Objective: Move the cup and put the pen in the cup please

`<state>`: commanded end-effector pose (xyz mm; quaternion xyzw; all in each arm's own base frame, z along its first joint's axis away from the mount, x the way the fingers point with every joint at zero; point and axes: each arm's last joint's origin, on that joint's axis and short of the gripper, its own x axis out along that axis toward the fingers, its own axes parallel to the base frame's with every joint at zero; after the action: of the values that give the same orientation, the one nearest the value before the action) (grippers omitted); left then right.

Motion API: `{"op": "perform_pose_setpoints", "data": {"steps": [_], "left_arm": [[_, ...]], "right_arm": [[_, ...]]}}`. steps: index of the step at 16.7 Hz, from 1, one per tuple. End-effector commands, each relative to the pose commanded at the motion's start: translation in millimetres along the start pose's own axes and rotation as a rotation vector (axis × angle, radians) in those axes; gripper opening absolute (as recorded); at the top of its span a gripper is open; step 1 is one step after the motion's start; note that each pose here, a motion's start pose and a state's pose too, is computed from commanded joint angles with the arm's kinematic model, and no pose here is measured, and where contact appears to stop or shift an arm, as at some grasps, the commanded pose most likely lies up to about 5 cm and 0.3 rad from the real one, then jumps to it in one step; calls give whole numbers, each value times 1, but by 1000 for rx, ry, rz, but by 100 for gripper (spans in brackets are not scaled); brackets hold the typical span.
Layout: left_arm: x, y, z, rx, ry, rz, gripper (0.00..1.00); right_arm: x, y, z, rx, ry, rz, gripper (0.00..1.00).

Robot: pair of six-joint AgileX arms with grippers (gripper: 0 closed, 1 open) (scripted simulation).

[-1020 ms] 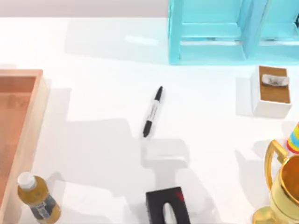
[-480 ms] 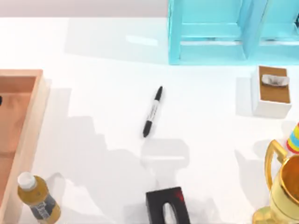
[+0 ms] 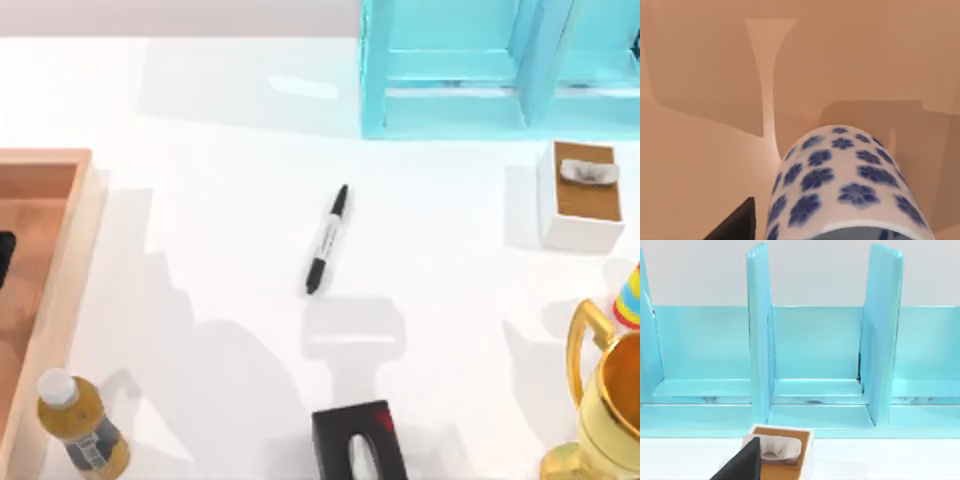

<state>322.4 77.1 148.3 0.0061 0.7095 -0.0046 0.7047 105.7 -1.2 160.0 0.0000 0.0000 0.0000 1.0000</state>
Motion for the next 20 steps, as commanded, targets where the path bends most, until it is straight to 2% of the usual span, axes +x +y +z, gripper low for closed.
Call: {"op": "perform_pose_setpoints", "data": {"steps": [13,20], "left_arm": [[0,0,0,0,0,0,2],[0,0,0,0,0,0,0]], "right_arm": [[0,0,0,0,0,0,100],[0,0,0,0,0,0,100]]}}
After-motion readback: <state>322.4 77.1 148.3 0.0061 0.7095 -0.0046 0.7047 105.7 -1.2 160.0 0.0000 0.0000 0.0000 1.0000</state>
